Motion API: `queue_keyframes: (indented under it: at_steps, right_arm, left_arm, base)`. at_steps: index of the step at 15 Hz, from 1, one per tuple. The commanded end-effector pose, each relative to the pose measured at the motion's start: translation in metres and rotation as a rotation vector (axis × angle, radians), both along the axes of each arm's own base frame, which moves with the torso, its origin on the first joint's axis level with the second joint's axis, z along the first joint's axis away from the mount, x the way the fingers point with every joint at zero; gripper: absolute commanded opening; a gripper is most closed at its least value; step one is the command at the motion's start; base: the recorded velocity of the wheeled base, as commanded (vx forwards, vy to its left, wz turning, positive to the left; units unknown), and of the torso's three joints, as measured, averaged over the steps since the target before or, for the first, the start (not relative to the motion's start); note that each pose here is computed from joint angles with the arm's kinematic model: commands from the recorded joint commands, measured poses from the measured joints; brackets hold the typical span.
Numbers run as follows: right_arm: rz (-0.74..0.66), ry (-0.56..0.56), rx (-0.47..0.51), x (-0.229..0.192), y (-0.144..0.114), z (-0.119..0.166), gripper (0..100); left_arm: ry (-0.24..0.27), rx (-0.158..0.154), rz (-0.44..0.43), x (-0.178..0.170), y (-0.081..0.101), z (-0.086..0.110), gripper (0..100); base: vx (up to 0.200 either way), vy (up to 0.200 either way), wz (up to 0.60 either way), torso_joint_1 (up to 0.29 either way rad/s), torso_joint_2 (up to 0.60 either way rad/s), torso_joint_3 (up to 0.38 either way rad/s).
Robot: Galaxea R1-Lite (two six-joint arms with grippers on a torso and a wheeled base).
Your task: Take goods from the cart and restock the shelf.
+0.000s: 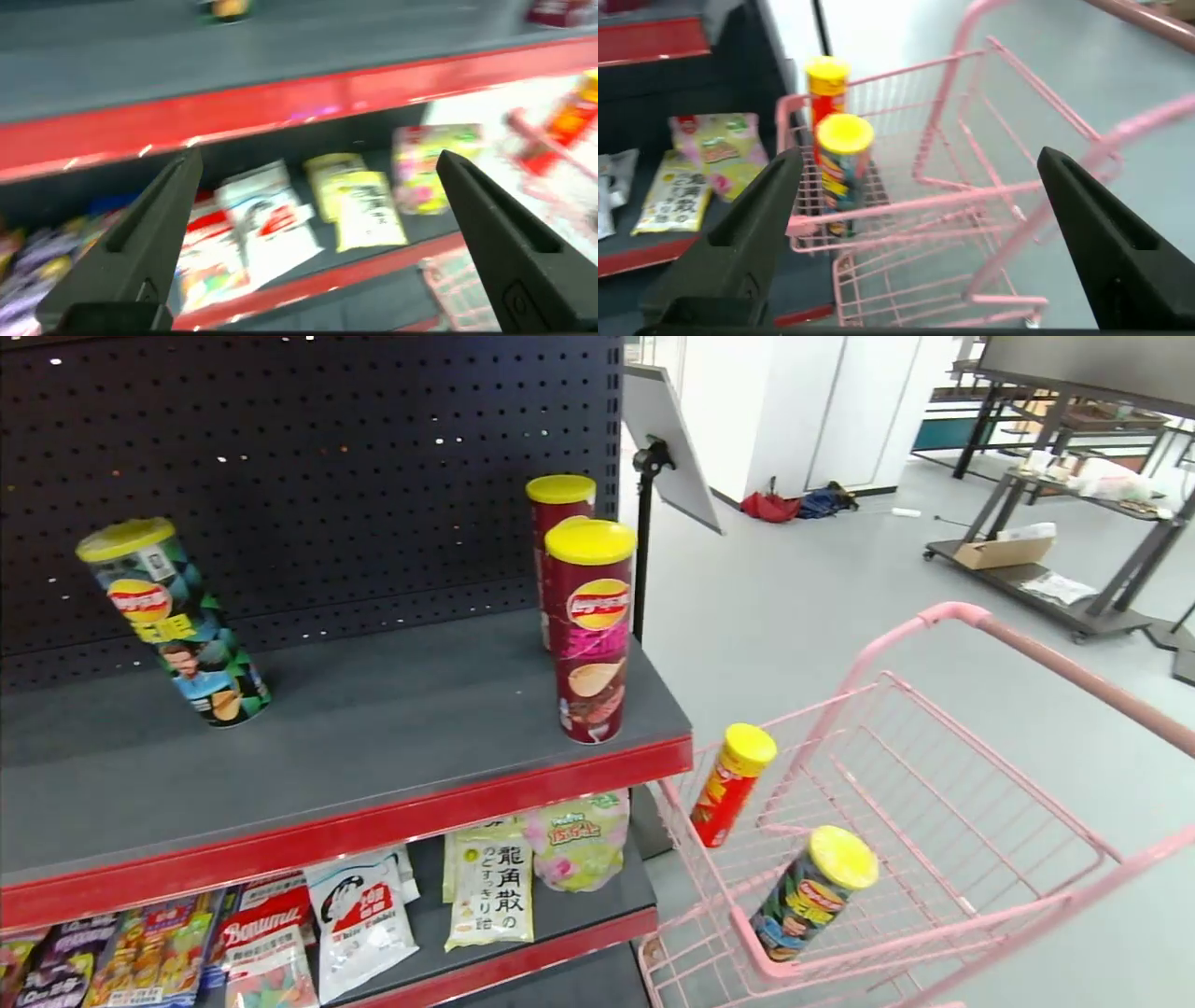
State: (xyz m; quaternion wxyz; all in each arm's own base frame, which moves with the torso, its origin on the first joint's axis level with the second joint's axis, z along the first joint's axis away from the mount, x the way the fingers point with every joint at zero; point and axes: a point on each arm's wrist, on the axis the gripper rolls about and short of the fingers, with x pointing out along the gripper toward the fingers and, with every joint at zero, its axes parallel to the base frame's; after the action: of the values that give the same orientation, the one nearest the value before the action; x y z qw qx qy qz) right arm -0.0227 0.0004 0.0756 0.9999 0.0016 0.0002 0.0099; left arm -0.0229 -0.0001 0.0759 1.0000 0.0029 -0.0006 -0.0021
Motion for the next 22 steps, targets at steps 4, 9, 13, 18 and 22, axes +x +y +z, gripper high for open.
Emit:
queue_keyframes:
  at_steps: [4, 9, 13, 18, 22]
  right_arm:
    - [-0.001, 0.0, -0.003, 0.0, 0.0, 0.0, 100]
    - [-0.024, 0.0, -0.005, 0.0, -0.0005, 0.0, 100]
    - [-0.024, 0.0, -0.005, 0.0, -0.0005, 0.0, 100]
    - [-0.024, 0.0, -0.005, 0.0, -0.0005, 0.0, 100]
    - [-0.024, 0.0, -0.005, 0.0, -0.0005, 0.0, 100]
  left_arm:
    - [0.0, 0.0, 0.0, 0.0, 0.0, 0.0, 100]
    - [0.0, 0.0, 0.0, 0.0, 0.0, 0.0, 100]
    - [0.0, 0.0, 0.0, 0.0, 0.0, 0.0, 100]
    - [0.001, 0.0, 0.0, 0.0, 0.0, -0.0002, 100]
    - [0.0, 0.0, 0.0, 0.0, 0.0, 0.0, 100]
  base:
    - [0.0, 0.0, 0.0, 0.0, 0.0, 0.0]
    - [0.0, 0.0, 0.0, -0.018, 0.05, 0.03]
    - [0.0, 0.0, 0.0, -0.135, 0.36, 0.216]
    - [0.0, 0.0, 0.0, -0.173, 0.48, 0.304]
    - [0.0, 0.0, 0.0, -0.177, 0.54, 0.367]
